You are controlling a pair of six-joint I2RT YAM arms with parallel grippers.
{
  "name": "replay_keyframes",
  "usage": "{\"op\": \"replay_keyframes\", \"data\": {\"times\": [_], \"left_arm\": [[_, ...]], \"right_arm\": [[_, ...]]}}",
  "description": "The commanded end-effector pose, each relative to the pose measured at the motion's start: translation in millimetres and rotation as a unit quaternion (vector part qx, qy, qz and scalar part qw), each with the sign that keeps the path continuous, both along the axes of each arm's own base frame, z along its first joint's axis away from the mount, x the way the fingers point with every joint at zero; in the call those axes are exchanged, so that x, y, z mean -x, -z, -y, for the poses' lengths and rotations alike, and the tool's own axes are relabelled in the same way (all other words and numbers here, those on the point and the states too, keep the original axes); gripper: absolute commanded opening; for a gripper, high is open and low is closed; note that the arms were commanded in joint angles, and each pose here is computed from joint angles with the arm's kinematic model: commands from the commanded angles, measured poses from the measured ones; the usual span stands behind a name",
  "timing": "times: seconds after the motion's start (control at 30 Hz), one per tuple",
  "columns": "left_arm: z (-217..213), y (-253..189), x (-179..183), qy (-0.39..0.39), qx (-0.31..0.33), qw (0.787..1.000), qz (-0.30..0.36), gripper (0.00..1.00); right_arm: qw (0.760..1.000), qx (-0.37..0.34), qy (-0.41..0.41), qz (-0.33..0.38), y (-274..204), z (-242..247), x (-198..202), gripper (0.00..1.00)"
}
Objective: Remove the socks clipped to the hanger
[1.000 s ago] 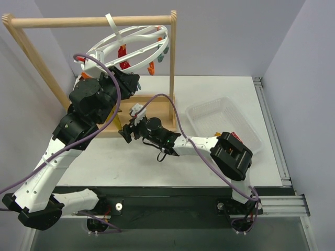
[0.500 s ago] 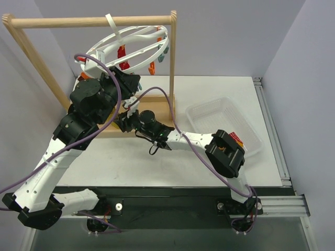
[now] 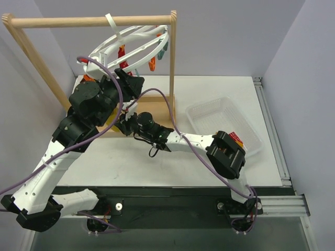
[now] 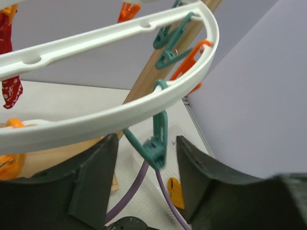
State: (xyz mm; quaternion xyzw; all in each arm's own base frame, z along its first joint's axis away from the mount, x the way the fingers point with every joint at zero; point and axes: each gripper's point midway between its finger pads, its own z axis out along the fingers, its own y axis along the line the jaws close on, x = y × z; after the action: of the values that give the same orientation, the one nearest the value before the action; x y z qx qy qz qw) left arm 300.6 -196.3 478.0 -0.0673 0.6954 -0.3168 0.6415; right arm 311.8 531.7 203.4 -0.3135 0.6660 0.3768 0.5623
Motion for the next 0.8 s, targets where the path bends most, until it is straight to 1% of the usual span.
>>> {"op": "replay_keyframes", "data": {"times": [0.0,0.03,0.1,0.13,0.17,0.2,0.27,0.37,0.43,0.5,0.53,0.6,0.77], "left_arm": [[-7,-16,20,0.025,-0.040,0.997,0.056,0.67],[-14,-16,21,0.010,-0.047,0.997,0.058,0.68],[-31,-12,27,-0.013,-0.068,0.996,0.063,0.68],[-43,-11,28,-0.037,-0.074,0.995,0.063,0.68],[-52,-8,29,-0.053,-0.090,0.992,0.065,0.65],[-64,-11,36,-0.068,-0.091,0.991,0.071,0.63],[-84,-12,39,-0.106,-0.106,0.986,0.073,0.60],[-103,-15,46,-0.137,-0.118,0.981,0.068,0.57],[-107,-12,46,-0.143,-0.136,0.979,0.051,0.56],[-107,2,41,-0.148,-0.161,0.976,0.015,0.56],[-110,-5,42,-0.149,-0.157,0.976,0.013,0.56],[-109,5,38,-0.147,-0.167,0.975,-0.010,0.56],[-115,13,31,-0.163,-0.160,0.973,-0.031,0.55]], "right_arm": [[0.998,-0.058,0.014,0.017,-64,17,15,0.00],[0.998,-0.052,0.016,0.013,-57,21,18,0.00],[0.998,-0.054,0.023,0.016,-63,27,20,0.00],[0.998,-0.051,0.023,0.019,-63,29,22,0.00],[0.998,-0.050,0.023,0.021,-66,32,25,0.00],[0.998,-0.047,0.026,0.022,-66,35,26,0.00],[0.999,-0.041,0.027,0.024,-66,39,31,0.00],[0.998,-0.043,0.028,0.028,-73,44,36,0.00],[0.999,-0.037,0.026,0.028,-71,47,41,0.00],[0.999,-0.036,0.024,0.033,-75,51,45,0.00],[0.999,-0.035,0.023,0.032,-74,52,46,0.00],[0.998,-0.033,0.036,0.032,-72,58,45,0.00],[0.998,-0.036,0.040,0.031,-74,68,48,0.00]]}}
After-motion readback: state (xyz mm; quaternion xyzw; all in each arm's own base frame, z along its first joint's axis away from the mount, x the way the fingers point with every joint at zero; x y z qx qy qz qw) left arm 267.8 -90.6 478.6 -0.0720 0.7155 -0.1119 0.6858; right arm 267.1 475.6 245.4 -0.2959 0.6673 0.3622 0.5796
